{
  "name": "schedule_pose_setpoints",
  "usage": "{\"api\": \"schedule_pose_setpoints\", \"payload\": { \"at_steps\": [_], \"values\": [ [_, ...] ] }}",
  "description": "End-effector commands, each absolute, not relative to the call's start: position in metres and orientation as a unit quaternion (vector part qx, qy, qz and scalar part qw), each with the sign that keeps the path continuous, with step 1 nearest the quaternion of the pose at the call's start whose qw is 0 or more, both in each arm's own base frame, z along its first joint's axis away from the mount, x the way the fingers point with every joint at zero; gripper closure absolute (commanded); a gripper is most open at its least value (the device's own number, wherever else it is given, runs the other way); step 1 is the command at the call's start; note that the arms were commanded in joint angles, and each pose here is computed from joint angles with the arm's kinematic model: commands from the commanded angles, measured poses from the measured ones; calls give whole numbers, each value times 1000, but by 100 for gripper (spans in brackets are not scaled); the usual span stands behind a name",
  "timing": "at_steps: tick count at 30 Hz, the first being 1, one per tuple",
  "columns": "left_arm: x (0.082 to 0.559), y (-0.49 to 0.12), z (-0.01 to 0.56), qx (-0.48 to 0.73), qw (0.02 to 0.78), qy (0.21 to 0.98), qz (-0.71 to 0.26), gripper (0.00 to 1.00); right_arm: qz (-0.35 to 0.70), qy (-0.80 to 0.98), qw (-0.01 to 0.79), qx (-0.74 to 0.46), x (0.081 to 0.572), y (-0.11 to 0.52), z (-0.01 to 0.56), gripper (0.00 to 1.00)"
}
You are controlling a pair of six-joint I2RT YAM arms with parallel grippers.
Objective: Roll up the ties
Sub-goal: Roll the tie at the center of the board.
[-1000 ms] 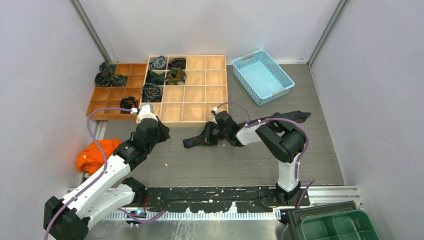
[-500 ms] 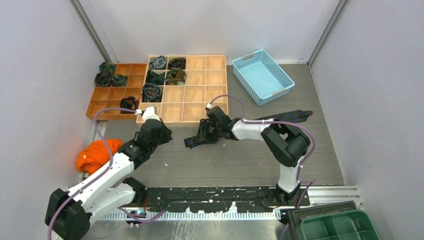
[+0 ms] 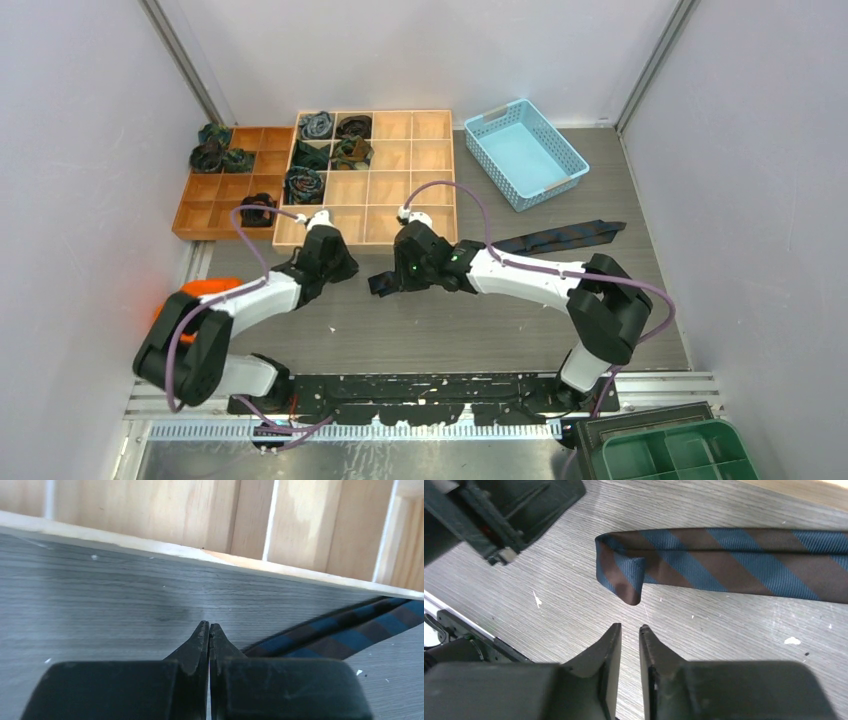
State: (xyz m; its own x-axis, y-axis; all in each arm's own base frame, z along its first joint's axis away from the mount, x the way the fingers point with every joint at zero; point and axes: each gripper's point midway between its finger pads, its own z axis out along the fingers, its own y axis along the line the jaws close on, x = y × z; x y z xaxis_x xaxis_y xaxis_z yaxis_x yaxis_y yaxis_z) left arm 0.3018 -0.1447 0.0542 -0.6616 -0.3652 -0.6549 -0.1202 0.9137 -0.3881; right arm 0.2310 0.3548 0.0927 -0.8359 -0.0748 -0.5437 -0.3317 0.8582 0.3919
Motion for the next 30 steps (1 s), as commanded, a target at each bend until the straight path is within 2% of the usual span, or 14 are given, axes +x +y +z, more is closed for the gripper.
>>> {"api": "schedule_pose_setpoints", "payload": {
  "at_steps": [1, 4, 9, 19, 30],
  "values": [
    [331, -180, 71, -113, 413, 871, -242, 100, 229, 931, 270, -95, 228, 345, 86, 84],
    [332, -187, 65, -110, 405, 870, -257, 100, 252, 930, 250, -91, 216, 355, 75, 92],
    [329, -195, 59, -107, 393, 871, -275, 100, 253, 935, 232, -86, 213, 366, 49, 94],
    [322, -184, 46, -100, 387, 882, -248, 100, 257, 939, 215, -73, 223, 388, 11, 97],
    [318, -183, 32, -110, 373, 888, -244, 100, 261, 934, 230, -75, 241, 407, 5, 98]
  ]
}}
